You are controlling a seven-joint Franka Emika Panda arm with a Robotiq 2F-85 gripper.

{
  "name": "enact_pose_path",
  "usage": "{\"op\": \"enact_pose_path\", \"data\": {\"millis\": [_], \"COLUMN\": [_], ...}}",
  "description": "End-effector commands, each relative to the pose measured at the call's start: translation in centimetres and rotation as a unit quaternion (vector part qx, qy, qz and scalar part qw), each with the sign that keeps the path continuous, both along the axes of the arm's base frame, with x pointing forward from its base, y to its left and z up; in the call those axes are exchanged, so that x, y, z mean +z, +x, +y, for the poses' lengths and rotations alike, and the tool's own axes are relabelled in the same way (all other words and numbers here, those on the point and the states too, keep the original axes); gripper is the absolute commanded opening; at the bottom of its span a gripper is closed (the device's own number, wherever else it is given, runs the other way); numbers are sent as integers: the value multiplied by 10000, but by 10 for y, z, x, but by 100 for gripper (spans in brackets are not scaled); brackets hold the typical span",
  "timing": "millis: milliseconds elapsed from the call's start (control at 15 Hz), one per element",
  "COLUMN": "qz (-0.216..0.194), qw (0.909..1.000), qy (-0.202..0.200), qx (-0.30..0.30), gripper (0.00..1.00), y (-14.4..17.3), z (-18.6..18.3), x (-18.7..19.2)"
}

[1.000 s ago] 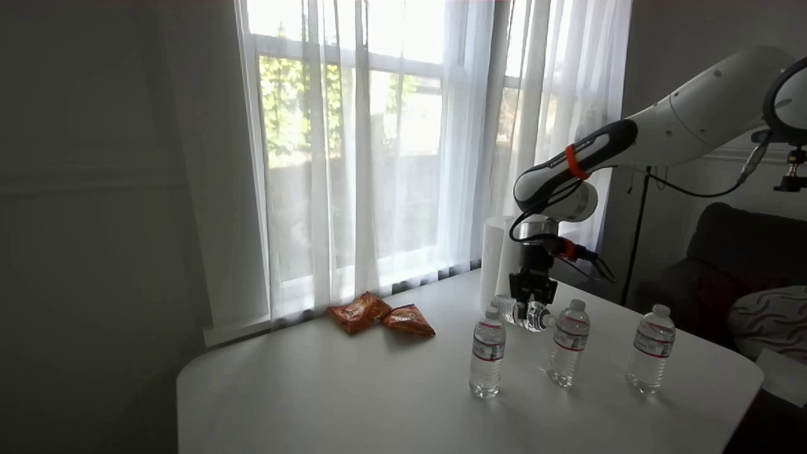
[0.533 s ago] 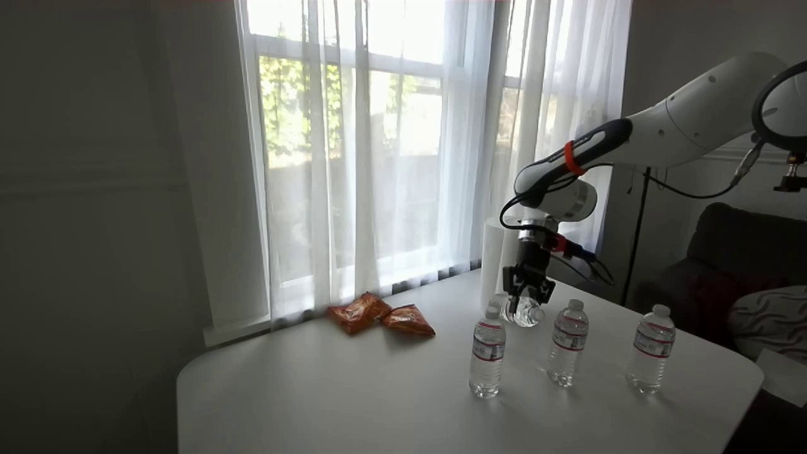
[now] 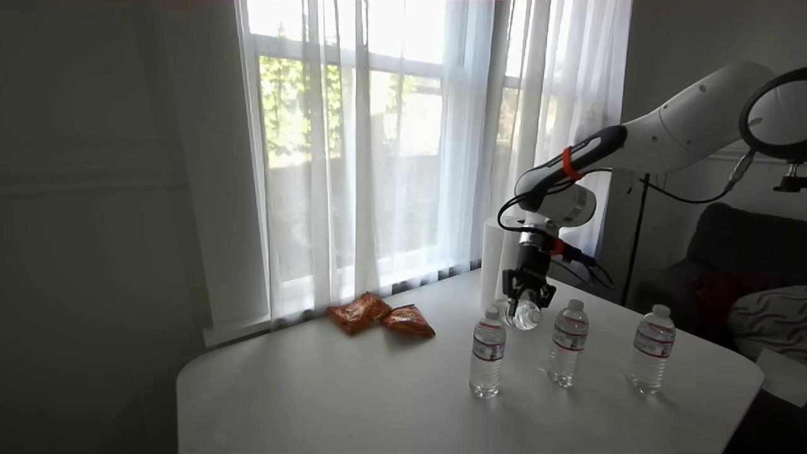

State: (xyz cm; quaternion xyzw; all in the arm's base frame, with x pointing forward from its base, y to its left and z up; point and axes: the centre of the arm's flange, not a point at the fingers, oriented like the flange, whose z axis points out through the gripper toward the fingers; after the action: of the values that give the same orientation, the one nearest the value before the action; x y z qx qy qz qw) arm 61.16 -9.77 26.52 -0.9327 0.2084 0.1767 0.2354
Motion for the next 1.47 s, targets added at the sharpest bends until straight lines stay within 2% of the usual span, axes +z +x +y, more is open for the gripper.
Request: {"op": "enact_pose_path", "data": {"millis": [0, 200, 400, 667, 933, 1400], "qz": [171, 293, 534, 1029, 1674, 2284], "qw": [9970, 9909, 9801, 9632, 9363, 8810], "qy": [554, 999, 1449, 1643, 2032, 2809], "qx": [-507, -851, -1250, -1861, -2325, -3047], "gripper": [27, 27, 27, 27, 27, 27], "y": [5, 6, 10, 15, 14, 11], "z": [-14, -25, -34, -41, -51, -71], "x": [2, -1, -2, -9, -25, -49]}}
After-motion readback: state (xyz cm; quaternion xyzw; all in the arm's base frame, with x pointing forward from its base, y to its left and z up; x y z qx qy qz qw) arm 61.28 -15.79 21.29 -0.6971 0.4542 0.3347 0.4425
